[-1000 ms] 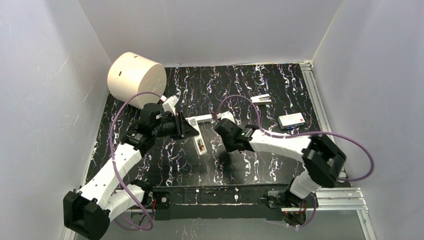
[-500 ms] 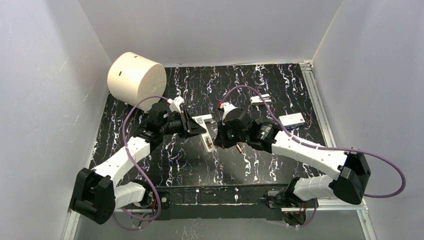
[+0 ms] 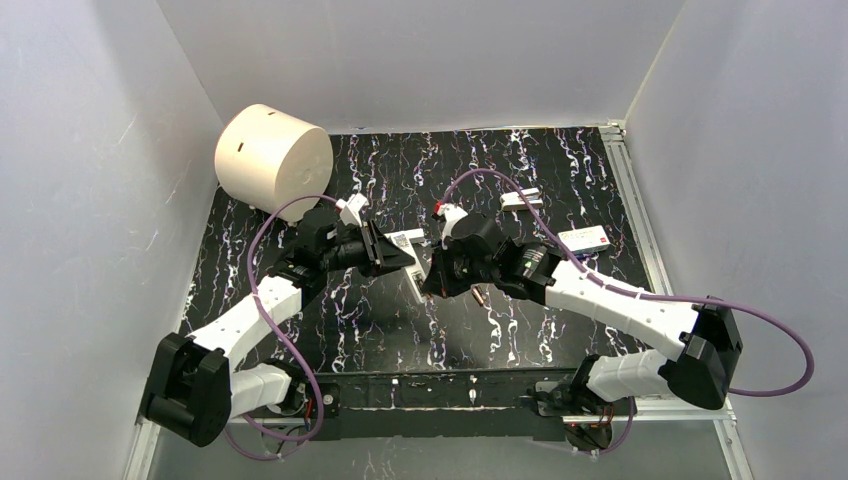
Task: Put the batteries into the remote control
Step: Load the battery into the remote control.
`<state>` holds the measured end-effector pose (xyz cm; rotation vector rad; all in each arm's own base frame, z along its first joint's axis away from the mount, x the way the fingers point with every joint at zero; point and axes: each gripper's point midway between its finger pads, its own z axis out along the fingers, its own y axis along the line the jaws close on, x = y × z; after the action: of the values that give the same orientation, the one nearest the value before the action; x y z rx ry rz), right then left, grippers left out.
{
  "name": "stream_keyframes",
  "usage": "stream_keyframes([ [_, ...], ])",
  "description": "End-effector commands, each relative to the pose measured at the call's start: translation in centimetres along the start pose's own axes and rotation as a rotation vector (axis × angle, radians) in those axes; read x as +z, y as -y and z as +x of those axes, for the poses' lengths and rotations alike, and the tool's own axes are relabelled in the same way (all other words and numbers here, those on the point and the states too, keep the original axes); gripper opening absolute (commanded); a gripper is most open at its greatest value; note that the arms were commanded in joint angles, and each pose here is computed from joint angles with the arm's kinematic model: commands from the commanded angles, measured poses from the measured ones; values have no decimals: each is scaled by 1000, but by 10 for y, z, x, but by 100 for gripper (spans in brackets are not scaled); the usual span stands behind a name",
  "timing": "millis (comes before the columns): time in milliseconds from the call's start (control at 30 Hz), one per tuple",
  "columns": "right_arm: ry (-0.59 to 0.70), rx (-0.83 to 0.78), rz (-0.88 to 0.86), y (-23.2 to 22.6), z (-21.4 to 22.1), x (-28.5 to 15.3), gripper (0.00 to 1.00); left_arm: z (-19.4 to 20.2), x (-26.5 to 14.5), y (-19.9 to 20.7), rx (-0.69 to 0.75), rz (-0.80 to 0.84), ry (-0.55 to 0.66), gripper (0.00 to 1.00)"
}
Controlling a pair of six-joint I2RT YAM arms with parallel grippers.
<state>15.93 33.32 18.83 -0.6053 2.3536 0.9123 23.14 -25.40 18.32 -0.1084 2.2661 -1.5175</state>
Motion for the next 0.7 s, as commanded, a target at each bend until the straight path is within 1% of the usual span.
stream_keyframes([
  [0, 35, -9, -5, -9, -16, -7, 6, 2, -4, 12, 19, 50, -7, 0],
  [133, 34, -6, 14, -6, -17, -6, 10, 4, -4, 13, 13, 55, -13, 0],
  [300, 27, -1, 25, -5, -18, -4, 13, 6, -3, 13, -4, 56, -25, 0],
  [500, 32, 3, 21, -8, -22, -4, 22, 6, -3, 13, -14, 57, -31, 0],
  [667, 49, 5, 51, -4, -26, -8, 25, 4, -3, 13, -11, 54, -18, 0],
])
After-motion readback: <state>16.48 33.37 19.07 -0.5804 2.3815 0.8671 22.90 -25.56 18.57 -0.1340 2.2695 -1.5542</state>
